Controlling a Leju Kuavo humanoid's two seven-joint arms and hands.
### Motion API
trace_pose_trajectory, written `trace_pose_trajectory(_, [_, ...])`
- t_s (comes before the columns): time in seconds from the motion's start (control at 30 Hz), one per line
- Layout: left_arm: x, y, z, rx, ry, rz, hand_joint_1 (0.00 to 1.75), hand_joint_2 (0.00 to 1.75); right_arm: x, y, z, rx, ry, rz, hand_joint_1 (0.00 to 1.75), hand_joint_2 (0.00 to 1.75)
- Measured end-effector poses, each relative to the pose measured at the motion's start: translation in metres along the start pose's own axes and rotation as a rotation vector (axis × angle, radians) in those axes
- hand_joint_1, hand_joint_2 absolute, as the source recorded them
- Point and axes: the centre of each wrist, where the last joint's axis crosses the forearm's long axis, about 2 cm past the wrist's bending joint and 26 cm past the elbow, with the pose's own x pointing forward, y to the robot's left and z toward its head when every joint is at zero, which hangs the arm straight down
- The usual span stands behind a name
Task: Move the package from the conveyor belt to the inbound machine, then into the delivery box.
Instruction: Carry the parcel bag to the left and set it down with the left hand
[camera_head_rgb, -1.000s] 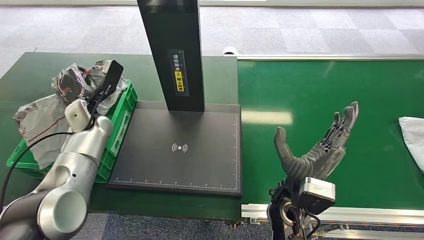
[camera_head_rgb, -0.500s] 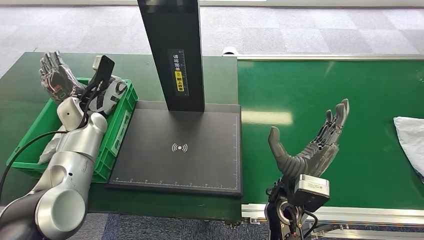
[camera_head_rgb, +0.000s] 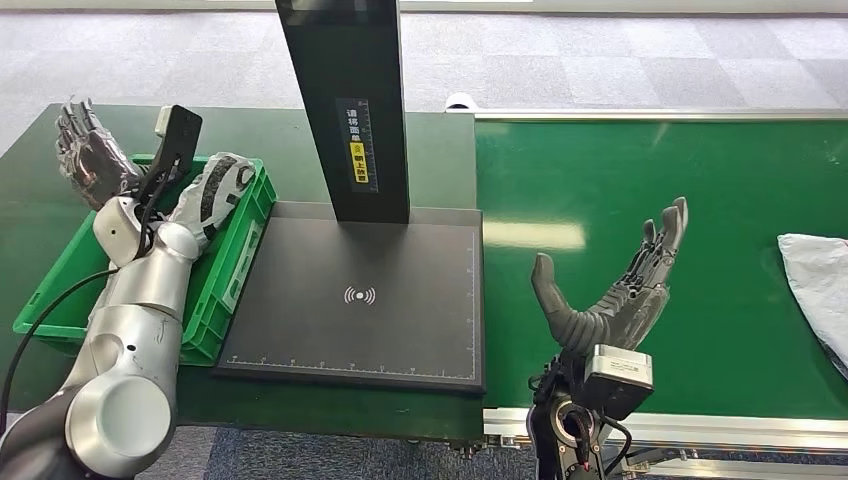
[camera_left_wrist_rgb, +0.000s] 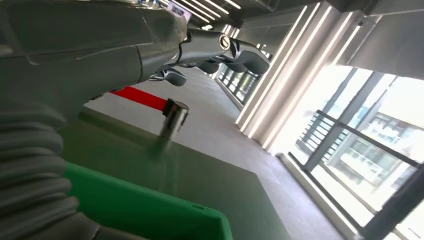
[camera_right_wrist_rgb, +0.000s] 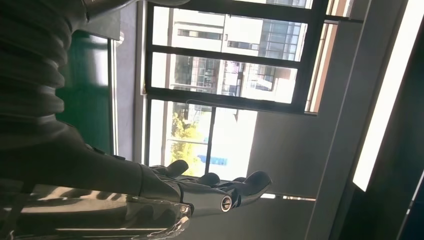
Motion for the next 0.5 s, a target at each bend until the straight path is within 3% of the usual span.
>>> trace_pose_trajectory(0.07, [0.004, -0.004, 0.005, -0.061, -0.087, 0.209, 0.0, 0.0, -0.001, -0.001, 0.0, -0.005, 0.003, 0.012, 0.0, 1.75])
trace_pose_trajectory(0.13, [0.014, -0.014, 0.016, -0.076, -0.208, 0.553, 0.0, 0.0, -0.002, -0.003, 0.0, -0.013, 0.007, 0.025, 0.0, 1.75])
trace_pose_trajectory(0.2, [0.028, -0.022, 0.029, 0.012, -0.242, 0.873, 0.0, 0.87, -0.003, -0.004, 0.0, -0.019, 0.01, 0.033, 0.0, 1.75])
trace_pose_trajectory(0.27, [0.038, -0.028, 0.041, 0.041, -0.177, 1.07, 0.0, 1.75, -0.004, -0.005, 0.001, -0.022, 0.013, 0.038, 0.0, 1.75])
trace_pose_trajectory(0.4, [0.051, -0.039, 0.084, -0.115, -0.185, 1.283, 0.0, 1.75, -0.008, -0.008, 0.003, -0.03, 0.033, 0.045, 0.0, 1.75])
trace_pose_trajectory(0.5, [0.055, -0.05, 0.141, -0.225, -0.22, 1.34, 0.0, 1.75, -0.012, -0.01, 0.01, -0.03, 0.067, 0.021, 0.0, 1.75])
